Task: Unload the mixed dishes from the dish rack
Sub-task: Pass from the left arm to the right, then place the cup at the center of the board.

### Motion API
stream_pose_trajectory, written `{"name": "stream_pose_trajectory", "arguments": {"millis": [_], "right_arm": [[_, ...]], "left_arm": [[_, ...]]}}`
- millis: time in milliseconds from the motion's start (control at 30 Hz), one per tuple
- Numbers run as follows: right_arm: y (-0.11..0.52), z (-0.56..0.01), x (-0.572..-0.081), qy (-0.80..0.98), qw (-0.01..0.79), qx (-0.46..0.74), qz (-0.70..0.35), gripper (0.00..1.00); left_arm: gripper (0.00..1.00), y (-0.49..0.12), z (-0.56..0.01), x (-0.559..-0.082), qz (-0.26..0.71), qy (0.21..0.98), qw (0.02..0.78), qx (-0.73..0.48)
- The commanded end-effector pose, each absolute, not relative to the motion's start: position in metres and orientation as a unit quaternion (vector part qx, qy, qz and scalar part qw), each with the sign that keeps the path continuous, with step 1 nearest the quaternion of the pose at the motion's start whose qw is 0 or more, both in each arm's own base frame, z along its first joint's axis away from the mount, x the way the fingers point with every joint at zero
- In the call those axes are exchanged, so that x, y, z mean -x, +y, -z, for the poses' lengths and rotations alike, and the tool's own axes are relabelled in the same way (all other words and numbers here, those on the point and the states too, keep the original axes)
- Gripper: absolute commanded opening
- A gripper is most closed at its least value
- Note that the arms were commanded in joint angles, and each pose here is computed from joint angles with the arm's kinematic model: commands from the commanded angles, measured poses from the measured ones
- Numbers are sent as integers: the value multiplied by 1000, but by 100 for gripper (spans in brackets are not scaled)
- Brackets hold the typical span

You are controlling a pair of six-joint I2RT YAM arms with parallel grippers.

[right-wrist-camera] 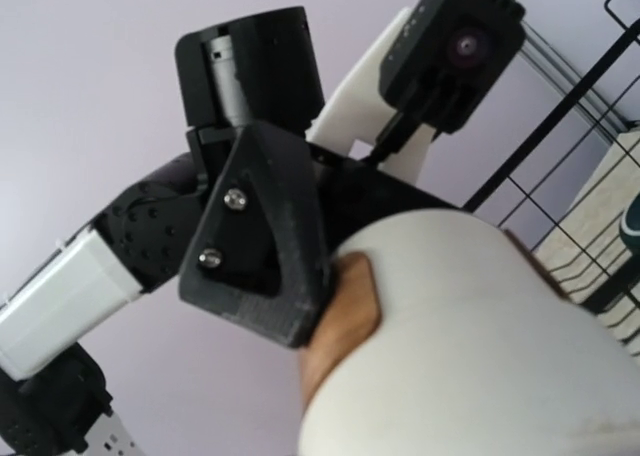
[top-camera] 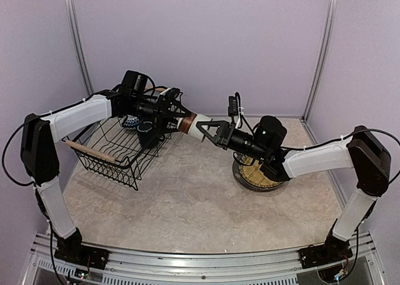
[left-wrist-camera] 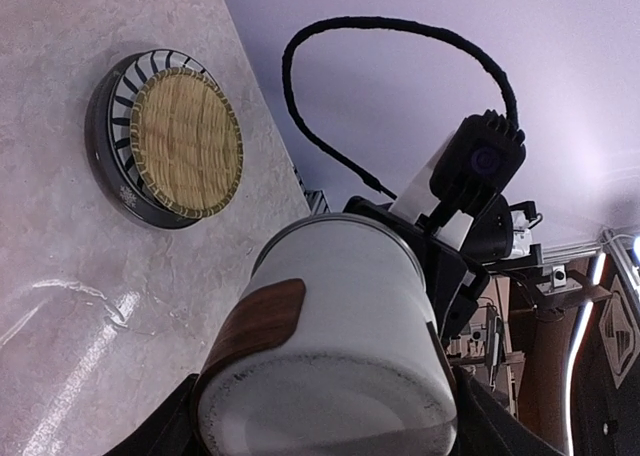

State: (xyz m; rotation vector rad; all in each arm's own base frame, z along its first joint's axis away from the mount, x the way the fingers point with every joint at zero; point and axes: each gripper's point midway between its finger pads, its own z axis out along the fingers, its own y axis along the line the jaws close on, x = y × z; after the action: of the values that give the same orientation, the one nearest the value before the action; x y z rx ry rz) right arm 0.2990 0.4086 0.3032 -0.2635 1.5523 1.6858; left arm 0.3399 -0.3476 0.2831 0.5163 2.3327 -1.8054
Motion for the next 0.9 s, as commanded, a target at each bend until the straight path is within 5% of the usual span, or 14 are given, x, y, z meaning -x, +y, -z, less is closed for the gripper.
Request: {"name": "stream_pose_trajectory", "arguments": {"millis": [0, 267, 867], "right_arm": [[398, -285, -307, 645, 424, 95, -629, 0], [384, -267, -313, 688, 440, 91, -570, 0], [360, -201, -320, 833, 396, 123, -366, 0]], "left_arm": [[56, -345, -255, -344, 536, 827, 89, -145], [98, -329, -264, -354, 515, 835, 131, -142], [99, -280, -292, -381, 487, 839, 221, -102]]}}
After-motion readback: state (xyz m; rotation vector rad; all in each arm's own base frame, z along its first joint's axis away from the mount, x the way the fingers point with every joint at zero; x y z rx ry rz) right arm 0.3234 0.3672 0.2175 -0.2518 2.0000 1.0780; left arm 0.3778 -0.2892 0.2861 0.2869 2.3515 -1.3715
